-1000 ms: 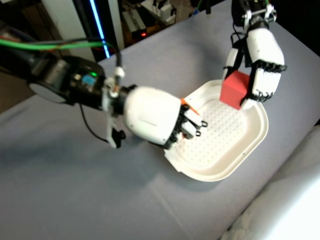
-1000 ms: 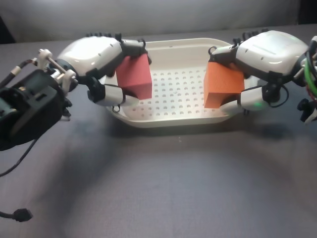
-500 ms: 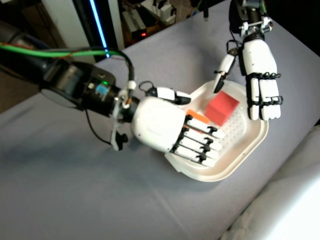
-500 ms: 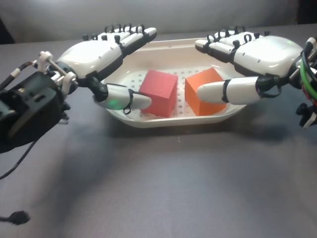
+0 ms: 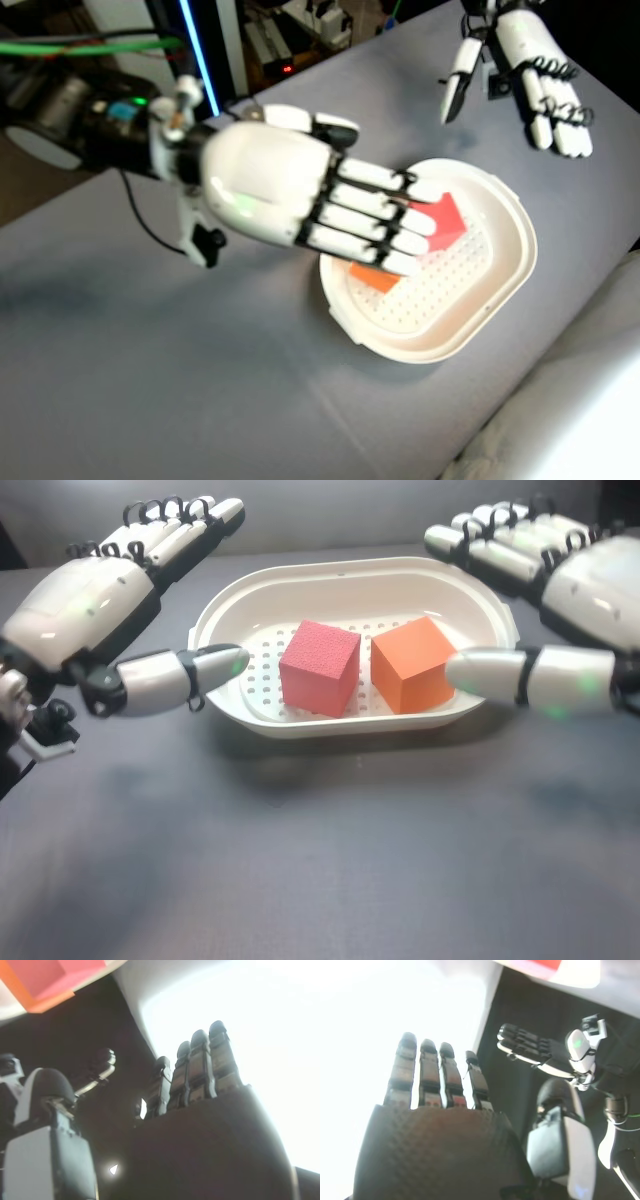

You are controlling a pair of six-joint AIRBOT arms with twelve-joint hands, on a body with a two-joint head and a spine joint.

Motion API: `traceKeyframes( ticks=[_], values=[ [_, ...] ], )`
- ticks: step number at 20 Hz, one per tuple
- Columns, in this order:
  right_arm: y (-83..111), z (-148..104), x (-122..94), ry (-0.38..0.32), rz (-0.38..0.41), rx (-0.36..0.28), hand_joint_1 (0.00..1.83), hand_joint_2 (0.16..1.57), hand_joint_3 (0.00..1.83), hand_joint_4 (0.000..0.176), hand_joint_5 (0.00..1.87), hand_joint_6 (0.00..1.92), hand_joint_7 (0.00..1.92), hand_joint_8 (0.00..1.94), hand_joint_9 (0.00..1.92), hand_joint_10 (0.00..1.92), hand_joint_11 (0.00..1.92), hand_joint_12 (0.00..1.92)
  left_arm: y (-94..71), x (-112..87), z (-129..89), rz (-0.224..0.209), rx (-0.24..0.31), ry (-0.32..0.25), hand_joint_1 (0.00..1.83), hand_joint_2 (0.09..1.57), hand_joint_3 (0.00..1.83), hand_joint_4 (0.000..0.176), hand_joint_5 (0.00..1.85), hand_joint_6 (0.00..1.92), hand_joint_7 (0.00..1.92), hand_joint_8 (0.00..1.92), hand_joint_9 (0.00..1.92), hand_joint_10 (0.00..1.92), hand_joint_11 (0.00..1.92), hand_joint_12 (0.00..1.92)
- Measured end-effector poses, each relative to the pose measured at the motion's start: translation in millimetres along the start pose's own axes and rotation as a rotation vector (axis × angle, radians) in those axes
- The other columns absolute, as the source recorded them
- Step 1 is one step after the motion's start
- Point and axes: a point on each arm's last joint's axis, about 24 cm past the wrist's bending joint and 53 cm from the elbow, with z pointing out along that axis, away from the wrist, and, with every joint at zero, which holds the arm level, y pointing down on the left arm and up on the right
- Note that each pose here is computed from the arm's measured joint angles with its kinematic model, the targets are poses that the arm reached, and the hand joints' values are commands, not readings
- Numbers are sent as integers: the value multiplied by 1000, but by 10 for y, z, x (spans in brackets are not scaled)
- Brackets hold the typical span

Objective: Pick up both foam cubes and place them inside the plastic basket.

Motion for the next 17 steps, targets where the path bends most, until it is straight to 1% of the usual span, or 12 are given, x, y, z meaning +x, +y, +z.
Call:
traceKeyframes(
  ticks=[3,4,5,7,8,9,11,12,13,14,16,17],
  values=[
    [184,-220,-141,-66,-1,-60,0,1288,25,50,0,0,0,0,0,0,0,0,-132,-87,-226,-22,50,-41,566,1342,16,22,0,0,0,0,0,0,16,8],
    [194,-313,-215,-100,4,-67,0,1308,30,82,0,0,0,0,0,0,0,0,-127,-171,-315,-41,54,-84,571,1373,22,18,0,0,0,0,0,0,2,1],
    [175,-399,-249,-119,8,-63,0,1314,28,96,0,0,0,0,0,0,0,0,-124,-224,-387,-51,58,-115,523,1394,24,29,0,0,0,0,0,0,0,0],
    [131,-560,-263,-134,15,-49,50,1343,18,70,0,0,0,0,0,0,0,0,-180,-250,-504,-65,77,-143,377,1417,21,73,0,0,0,0,0,0,16,18],
    [138,-618,-283,-142,24,-53,52,1342,15,74,0,0,0,0,0,0,0,0,-254,-241,-543,-65,103,-143,393,1405,0,108,0,0,0,0,0,0,2,367],
    [158,-672,-316,-155,33,-64,91,1335,7,86,0,0,0,0,0,0,0,0,-336,-240,-582,-66,132,-145,437,1423,0,90,0,0,0,0,21,8,0,611],
    [247,-743,-423,-196,39,-98,73,1315,0,35,0,0,0,0,0,0,0,0,-420,-268,-660,-66,167,-161,551,1393,0,80,0,0,0,0,22,6,0,275],
    [316,-793,-513,-228,40,-124,109,1262,0,9,0,0,0,0,0,0,0,0,-436,-337,-707,-62,168,-182,747,1342,0,138,0,0,0,0,4,0,0,23],
    [344,-814,-544,-237,37,-138,109,1262,0,9,0,0,0,0,0,0,0,0,-456,-377,-729,-59,172,-194,747,1342,0,138,0,0,0,0,4,0,0,23],
    [378,-845,-589,-248,45,-155,141,1234,0,0,0,0,0,0,0,0,0,0,-506,-448,-749,-39,186,-208,809,1338,14,100,0,0,0,0,18,3,0,62],
    [442,-894,-661,-267,46,-186,87,1204,0,4,0,0,0,0,0,0,0,0,-608,-524,-742,-17,220,-226,713,1367,21,135,0,0,0,0,3,0,0,12],
    [479,-922,-701,-274,38,-200,17,1254,2,35,0,0,0,0,0,0,0,0,-661,-522,-721,-15,239,-226,649,1425,17,168,324,1441,155,38,98,35,106,132]
  ],
)
